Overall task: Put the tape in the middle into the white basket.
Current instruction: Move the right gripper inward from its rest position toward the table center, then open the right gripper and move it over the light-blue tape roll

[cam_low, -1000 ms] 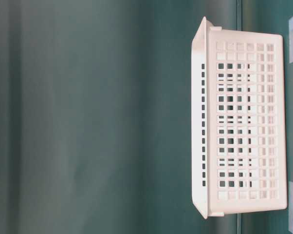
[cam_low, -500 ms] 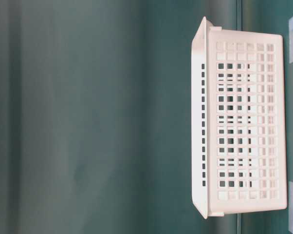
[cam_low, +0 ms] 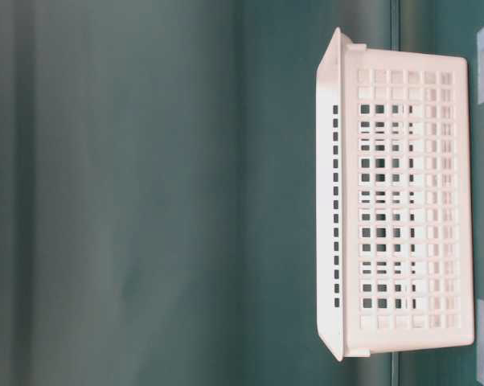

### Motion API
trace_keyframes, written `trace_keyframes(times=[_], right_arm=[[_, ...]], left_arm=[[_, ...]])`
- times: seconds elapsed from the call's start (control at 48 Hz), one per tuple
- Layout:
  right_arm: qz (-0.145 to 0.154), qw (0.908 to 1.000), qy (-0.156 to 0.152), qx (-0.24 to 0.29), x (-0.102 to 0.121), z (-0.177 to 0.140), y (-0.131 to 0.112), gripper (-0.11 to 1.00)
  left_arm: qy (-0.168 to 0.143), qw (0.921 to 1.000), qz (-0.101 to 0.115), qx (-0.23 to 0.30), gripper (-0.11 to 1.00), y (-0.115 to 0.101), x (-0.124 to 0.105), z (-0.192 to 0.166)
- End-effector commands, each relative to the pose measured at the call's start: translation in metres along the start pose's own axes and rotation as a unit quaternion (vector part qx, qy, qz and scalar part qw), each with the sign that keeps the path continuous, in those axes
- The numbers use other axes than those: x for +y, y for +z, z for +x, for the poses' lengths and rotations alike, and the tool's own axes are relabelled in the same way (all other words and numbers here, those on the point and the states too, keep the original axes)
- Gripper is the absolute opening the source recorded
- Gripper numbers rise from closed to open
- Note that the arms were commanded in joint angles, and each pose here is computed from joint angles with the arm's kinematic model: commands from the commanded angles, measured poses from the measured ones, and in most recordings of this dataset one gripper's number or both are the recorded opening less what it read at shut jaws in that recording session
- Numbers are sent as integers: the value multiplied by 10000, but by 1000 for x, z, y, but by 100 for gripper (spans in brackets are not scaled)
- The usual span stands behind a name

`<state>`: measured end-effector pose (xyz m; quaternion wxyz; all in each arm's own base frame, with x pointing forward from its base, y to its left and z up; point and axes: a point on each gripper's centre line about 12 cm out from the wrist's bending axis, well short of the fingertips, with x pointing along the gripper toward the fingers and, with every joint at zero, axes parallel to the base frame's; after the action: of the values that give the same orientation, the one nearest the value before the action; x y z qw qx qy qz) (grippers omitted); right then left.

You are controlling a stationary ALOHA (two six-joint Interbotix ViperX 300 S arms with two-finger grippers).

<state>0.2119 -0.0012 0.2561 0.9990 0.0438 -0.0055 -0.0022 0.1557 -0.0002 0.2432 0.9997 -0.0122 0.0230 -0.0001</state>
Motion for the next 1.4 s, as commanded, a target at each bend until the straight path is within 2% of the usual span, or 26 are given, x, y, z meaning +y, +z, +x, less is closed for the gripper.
trace_keyframes(times=[0.0, 0.146, 0.375, 0.834, 1.0, 1.376], right_arm=[[15, 10000, 1, -92, 0, 4, 3, 99], [38, 9999, 3, -108, 0, 7, 3, 99], [46, 10000, 7, -69, 0, 17, 4, 99], [60, 9999, -23, 98, -1, 53, -6, 99], [60, 9999, -27, 144, -1, 67, -9, 99], [73, 9996, -87, 269, -5, 93, -15, 99]], left_arm=[[-10, 9999, -30, 138, -11, -1, 0, -2], [-14, 9993, -30, 384, -11, -16, 0, -10], [-17, 9994, -30, 353, -11, -28, 0, -18], [-10, 9981, -30, 621, -11, -50, 1, -20], [-6, 9967, -22, 812, -11, -65, 1, -22], [-4, 9968, -30, 805, -11, -68, 1, -22]])
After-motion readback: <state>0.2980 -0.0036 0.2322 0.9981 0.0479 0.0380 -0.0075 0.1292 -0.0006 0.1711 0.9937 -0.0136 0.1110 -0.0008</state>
